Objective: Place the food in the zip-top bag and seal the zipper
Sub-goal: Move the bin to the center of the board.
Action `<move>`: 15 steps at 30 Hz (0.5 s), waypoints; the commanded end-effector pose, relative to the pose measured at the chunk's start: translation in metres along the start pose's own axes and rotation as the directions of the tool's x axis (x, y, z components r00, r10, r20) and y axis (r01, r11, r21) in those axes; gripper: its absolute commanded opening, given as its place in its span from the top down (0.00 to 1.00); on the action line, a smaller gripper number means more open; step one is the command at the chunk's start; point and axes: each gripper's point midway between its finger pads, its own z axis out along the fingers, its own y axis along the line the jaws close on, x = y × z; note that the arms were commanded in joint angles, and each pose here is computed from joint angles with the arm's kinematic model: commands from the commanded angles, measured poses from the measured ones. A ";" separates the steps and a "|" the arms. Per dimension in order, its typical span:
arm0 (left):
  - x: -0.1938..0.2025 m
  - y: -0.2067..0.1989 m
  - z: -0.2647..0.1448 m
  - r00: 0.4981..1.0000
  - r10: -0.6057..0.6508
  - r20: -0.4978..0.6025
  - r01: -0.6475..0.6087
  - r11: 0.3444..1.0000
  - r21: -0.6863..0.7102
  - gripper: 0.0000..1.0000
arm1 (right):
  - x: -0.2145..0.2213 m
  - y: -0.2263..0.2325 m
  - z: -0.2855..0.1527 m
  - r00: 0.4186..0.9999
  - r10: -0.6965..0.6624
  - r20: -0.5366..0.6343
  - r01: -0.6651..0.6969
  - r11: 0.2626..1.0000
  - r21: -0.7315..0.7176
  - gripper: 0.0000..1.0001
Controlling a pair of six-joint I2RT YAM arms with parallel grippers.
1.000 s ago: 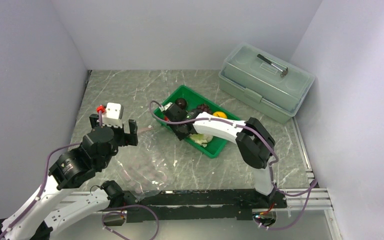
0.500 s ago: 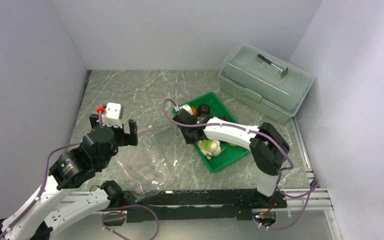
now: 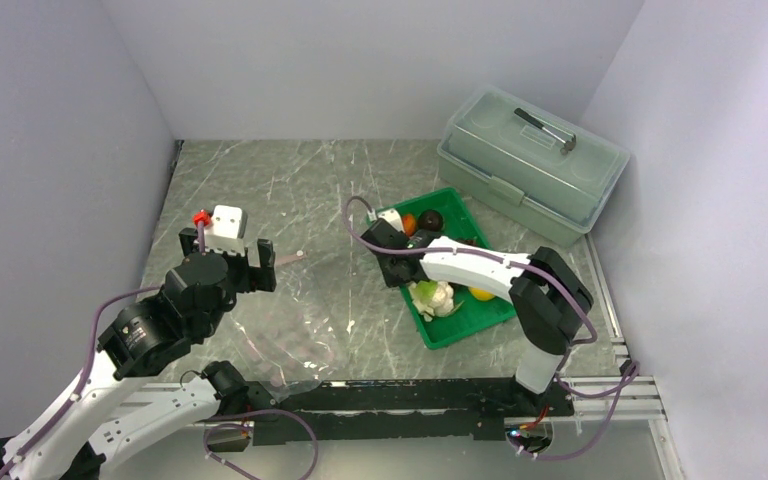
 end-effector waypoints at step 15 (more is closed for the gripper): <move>0.002 -0.007 0.009 1.000 0.010 -0.023 -0.010 1.000 -0.009 0.01 | -0.028 -0.029 -0.009 0.992 0.079 0.101 -0.082 0.996 0.025 0.88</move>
